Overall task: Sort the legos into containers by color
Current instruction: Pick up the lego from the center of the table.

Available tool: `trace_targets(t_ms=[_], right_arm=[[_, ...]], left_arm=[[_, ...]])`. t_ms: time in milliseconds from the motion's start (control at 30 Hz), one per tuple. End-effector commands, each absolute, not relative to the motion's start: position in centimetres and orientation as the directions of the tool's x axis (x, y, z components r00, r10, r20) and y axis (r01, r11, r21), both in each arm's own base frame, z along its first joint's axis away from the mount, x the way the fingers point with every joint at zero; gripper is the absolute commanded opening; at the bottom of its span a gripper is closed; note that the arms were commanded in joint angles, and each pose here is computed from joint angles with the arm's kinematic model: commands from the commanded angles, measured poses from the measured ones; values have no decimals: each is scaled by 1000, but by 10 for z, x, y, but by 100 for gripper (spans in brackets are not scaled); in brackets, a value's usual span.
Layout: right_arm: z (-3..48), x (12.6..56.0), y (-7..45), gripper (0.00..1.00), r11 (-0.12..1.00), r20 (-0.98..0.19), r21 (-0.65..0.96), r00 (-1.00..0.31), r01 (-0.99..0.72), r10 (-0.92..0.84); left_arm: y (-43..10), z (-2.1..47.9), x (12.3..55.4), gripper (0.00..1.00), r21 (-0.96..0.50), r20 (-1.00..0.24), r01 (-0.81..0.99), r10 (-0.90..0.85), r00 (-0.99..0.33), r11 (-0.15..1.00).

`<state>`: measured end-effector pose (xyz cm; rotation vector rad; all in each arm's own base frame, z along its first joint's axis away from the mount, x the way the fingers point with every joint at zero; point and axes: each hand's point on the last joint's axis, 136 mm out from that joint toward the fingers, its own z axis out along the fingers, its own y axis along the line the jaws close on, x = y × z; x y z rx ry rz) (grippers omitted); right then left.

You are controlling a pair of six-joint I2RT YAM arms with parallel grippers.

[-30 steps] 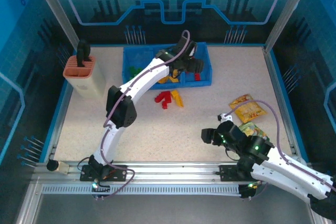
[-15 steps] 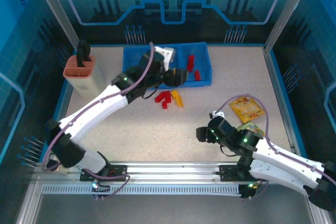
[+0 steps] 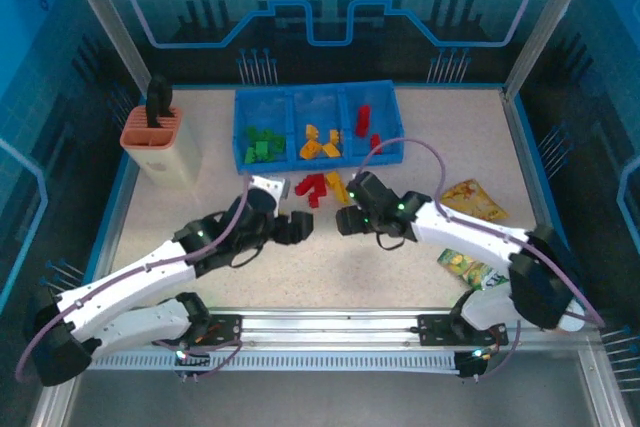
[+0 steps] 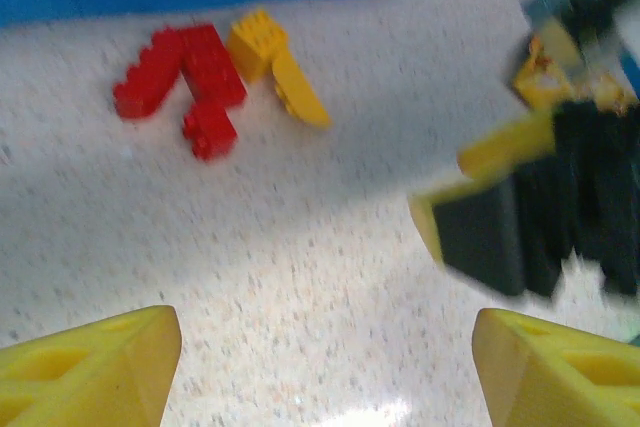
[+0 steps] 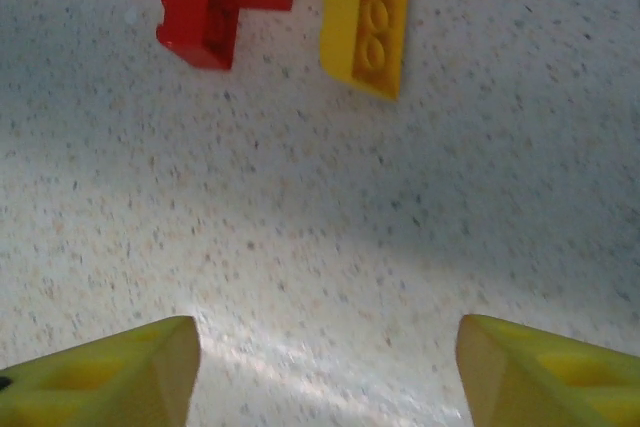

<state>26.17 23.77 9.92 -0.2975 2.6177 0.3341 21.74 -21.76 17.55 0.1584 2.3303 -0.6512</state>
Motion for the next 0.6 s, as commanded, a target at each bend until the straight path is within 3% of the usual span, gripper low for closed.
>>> trace_targets(t_ms=[0, 200, 567], right_arm=[[102, 286, 250, 67, 934, -481, 191, -858, -302, -180], [78, 318, 257, 64, 939, -410, 160, -886, -303, -216], [37, 354, 264, 57, 953, -309, 48, -912, -300, -271]], left_arm=[[-207, 137, 190, 77, -392, -600, 209, -77, -796, 896], [-196, 102, 158, 76, -390, -562, 172, -86, -822, 905], [-188, 117, 160, 76, -354, -619, 193, -74, -782, 915]])
